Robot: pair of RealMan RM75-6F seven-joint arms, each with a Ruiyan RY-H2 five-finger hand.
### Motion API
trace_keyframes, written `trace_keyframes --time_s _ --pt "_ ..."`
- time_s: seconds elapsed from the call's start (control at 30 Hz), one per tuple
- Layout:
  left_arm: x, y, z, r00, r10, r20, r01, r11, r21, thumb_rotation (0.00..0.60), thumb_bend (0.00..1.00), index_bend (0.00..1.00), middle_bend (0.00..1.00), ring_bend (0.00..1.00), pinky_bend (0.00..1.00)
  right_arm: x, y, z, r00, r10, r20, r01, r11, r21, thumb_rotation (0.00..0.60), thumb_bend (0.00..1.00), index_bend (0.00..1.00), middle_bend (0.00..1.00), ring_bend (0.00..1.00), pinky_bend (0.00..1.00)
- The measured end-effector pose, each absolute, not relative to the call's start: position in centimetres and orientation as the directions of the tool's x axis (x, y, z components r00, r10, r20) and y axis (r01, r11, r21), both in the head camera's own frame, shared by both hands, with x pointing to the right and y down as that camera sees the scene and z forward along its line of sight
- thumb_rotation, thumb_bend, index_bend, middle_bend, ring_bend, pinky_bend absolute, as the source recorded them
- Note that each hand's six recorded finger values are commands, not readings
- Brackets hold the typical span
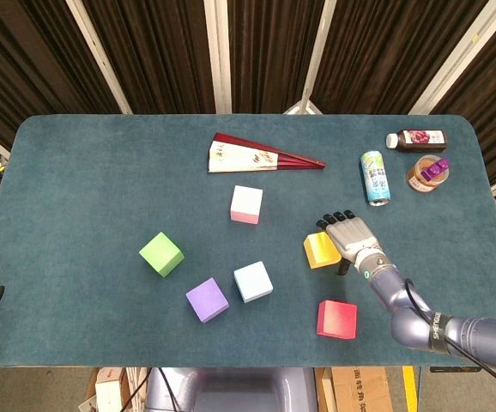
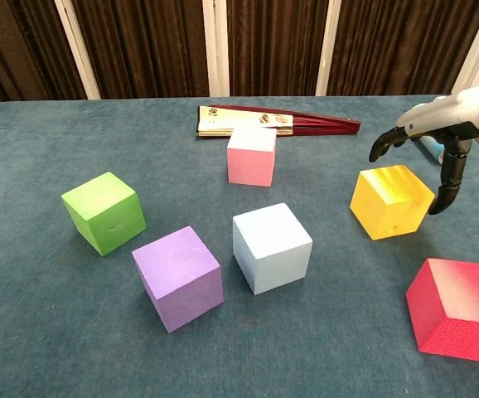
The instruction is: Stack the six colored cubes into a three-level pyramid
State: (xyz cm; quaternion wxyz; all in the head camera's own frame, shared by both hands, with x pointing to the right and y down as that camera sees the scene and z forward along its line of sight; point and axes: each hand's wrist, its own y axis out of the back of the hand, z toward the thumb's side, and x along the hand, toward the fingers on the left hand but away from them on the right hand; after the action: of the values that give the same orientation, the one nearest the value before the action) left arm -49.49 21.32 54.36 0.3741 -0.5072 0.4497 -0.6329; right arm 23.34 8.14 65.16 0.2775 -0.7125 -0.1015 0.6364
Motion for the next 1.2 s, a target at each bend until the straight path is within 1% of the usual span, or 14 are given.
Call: trace_keyframes --time_s 0.2,0.4,0.9,1.07,1.13,1.2 --pt "-49.5 21.3 54.6 -0.218 -0.924 0.313 0.021 -0.325 -0.945 0.600 0.28 0.05 0.00 0.00 0.00 23.1 8.0 65.4 0.167 0.510 -0.844 -0.202 -0.820 -0.536 0.600 0.12 0.20 0.16 0.01 0.00" --pt "-49.5 21.3 54.9 -0.223 -0.916 0.334 0.004 -0.343 -0.939 0.600 0.28 0.05 0.00 0.00 0.00 23.1 8.1 65.8 0.175 0.525 -0.833 -0.174 -0.816 -0.552 0.600 0.12 0.20 0.18 0.02 0.00" --pt "-49.5 21.4 54.9 -0.233 -0.913 0.334 0.008 -0.345 -0.939 0.600 0.28 0.06 0.00 0.00 0.00 23.0 8.2 66.7 0.190 0.536 -0.822 -0.186 -0.803 -0.566 0.600 0.13 0.21 0.20 0.04 0.00" --pt "-49.5 21.4 55.0 -0.235 -0.912 0.337 0.009 -0.349 -0.937 0.600 0.28 0.06 0.00 0.00 0.00 23.0 8.3 67.0 0.192 0.535 -0.823 -0.189 -0.803 -0.566 0.600 0.17 0.22 0.21 0.06 0.00" --pt "-49.4 21.4 55.0 -0.235 -0.911 0.338 0.009 -0.350 -0.937 0.600 0.28 0.06 0.00 0.00 0.00 22.9 8.3 67.1 0.195 0.536 -0.821 -0.188 -0.801 -0.568 0.600 0.21 0.23 0.22 0.06 0.00" --pt "-49.4 21.4 55.0 -0.236 -0.911 0.338 0.009 -0.350 -0.937 0.600 0.28 0.06 0.00 0.00 0.00 22.8 8.3 67.2 0.199 0.536 -0.820 -0.191 -0.800 -0.569 0.600 0.27 0.23 0.22 0.06 0.00"
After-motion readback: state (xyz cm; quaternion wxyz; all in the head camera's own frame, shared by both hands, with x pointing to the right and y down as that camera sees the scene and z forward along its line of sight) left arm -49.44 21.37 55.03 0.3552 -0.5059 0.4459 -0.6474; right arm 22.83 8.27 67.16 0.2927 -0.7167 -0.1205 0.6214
